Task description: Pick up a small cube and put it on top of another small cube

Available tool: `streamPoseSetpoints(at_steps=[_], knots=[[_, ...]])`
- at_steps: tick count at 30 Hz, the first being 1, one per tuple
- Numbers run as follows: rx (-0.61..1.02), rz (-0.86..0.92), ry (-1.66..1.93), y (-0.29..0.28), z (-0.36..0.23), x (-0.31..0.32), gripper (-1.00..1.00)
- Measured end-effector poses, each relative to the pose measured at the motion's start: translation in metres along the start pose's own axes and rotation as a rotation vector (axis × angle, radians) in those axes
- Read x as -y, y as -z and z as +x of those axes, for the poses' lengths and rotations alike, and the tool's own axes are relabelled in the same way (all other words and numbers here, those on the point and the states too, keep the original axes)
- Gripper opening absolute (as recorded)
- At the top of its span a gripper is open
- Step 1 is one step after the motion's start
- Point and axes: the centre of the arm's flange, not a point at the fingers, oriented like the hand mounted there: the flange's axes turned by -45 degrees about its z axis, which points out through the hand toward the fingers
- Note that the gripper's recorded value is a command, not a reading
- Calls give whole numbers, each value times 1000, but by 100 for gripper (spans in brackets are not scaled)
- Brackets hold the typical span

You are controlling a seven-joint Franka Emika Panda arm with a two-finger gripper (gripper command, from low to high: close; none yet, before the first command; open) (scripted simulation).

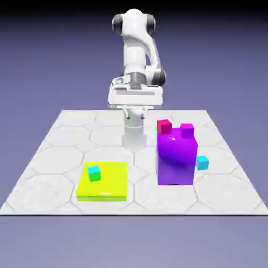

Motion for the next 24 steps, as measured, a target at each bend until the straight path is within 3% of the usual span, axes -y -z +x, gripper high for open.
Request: streamPoseSetpoints(at_steps=[4, 11, 19, 24], knots=[[122, 104, 218, -18, 2, 78, 0], [411, 249, 669, -67, -56, 214, 0], [682, 351, 1255, -74, -180, 358, 0], [835, 353, 1598, -70, -270, 410, 0]])
